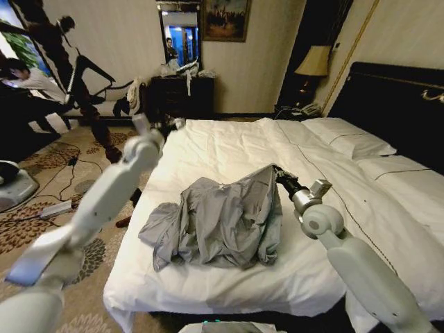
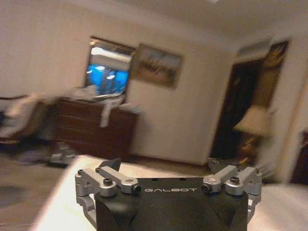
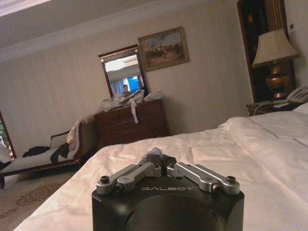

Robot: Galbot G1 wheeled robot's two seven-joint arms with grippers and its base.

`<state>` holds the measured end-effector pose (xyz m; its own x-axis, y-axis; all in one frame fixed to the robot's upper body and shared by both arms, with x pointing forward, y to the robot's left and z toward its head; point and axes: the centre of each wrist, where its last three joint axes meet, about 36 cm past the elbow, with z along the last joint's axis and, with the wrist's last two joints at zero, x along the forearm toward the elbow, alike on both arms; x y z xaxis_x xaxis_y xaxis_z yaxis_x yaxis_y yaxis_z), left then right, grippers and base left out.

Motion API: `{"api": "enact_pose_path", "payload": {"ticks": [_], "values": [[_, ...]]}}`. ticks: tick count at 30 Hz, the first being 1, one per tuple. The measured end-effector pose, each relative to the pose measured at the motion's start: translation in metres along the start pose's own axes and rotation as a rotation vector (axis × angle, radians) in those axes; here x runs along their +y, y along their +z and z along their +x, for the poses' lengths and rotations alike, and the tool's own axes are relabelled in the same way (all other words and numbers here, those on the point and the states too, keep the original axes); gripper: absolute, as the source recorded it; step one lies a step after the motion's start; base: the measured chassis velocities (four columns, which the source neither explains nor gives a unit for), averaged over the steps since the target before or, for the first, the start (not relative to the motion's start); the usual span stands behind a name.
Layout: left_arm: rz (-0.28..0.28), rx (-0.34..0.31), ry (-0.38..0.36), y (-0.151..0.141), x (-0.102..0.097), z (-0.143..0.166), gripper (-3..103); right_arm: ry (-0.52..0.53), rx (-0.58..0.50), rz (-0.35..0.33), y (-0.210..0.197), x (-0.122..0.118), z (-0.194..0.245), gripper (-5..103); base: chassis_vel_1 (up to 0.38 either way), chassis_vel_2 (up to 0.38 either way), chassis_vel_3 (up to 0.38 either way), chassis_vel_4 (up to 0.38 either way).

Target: Pick up the clothes from the bed and hang them on the clothes hanger.

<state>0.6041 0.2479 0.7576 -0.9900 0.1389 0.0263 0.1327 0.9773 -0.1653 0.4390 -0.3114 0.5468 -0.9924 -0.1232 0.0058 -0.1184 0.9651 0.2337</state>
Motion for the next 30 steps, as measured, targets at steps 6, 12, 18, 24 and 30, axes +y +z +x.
{"api": "enact_pose_path", "payload": {"ticks": [6, 12, 18, 24, 30], "values": [[-0.099, 0.003, -0.096, -0.076, 0.029, 0.032, 100, 0.009, -0.014, 0.006, -0.005, -0.005, 0.004, 0, 0.0, 0.0, 0.0, 0.0], [-0.124, 0.007, -0.165, -0.12, 0.048, 0.038, 100, -0.003, -0.021, 0.007, -0.007, -0.001, 0.005, 0, 0.0, 0.0, 0.0, 0.0], [-0.17, 0.018, -0.319, -0.146, 0.063, 0.031, 101, -0.005, -0.031, 0.008, -0.01, 0.001, 0.007, 0, 0.0, 0.0, 0.0, 0.0], [-0.163, -0.015, -0.42, -0.167, 0.08, 0.041, 99, -0.003, -0.032, 0.019, -0.013, 0.0, 0.014, 0, 0.0, 0.0, 0.0, 0.0], [-0.137, -0.003, -0.477, -0.173, 0.112, 0.047, 98, 0.004, -0.037, 0.014, -0.014, 0.001, 0.016, 0, 0.0, 0.0, 0.0, 0.0]]}}
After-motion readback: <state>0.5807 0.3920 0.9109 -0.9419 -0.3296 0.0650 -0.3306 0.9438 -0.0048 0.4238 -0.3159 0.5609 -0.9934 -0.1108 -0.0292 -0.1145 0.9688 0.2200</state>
